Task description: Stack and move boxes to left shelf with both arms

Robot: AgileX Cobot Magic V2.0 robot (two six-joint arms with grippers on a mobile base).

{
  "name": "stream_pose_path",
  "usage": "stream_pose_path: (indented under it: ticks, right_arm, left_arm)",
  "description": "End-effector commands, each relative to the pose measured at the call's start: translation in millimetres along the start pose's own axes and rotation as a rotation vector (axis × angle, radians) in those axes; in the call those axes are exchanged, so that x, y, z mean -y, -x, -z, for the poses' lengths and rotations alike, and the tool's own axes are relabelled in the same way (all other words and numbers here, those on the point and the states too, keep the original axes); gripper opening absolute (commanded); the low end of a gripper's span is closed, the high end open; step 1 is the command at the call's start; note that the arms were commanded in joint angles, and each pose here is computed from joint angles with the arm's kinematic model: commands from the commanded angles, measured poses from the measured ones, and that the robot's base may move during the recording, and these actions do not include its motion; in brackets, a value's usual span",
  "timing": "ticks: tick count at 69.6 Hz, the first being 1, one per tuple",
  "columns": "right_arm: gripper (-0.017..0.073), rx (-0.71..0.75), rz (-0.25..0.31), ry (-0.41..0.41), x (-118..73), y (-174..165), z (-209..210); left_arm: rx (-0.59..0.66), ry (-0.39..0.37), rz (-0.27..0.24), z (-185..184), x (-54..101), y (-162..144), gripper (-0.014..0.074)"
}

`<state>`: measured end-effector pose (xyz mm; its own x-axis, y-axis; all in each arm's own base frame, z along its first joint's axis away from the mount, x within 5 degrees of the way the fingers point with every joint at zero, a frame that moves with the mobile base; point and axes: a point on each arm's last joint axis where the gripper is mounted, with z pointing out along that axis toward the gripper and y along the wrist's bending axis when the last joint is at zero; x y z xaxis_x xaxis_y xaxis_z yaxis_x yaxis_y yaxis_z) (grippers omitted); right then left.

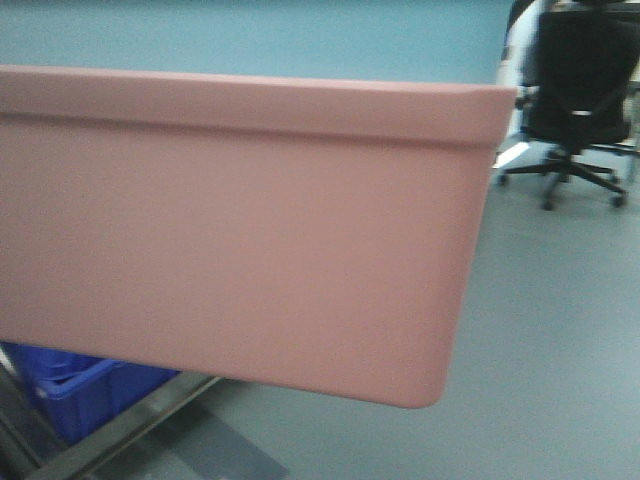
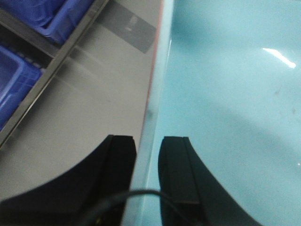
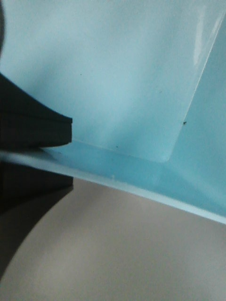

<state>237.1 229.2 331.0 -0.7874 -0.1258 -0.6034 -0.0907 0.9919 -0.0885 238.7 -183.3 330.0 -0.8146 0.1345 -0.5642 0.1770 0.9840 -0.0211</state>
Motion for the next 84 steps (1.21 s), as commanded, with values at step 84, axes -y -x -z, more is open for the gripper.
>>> stream_pose_path:
  ticks: [84]
  right_arm:
    - [0.0058, 0.232, 0.003, 0.283, -20.9, 23.9, 28.1]
  left_arm:
    - [0.199, -0.308, 0.031, 37.5, 29.6, 15.9, -0.0012]
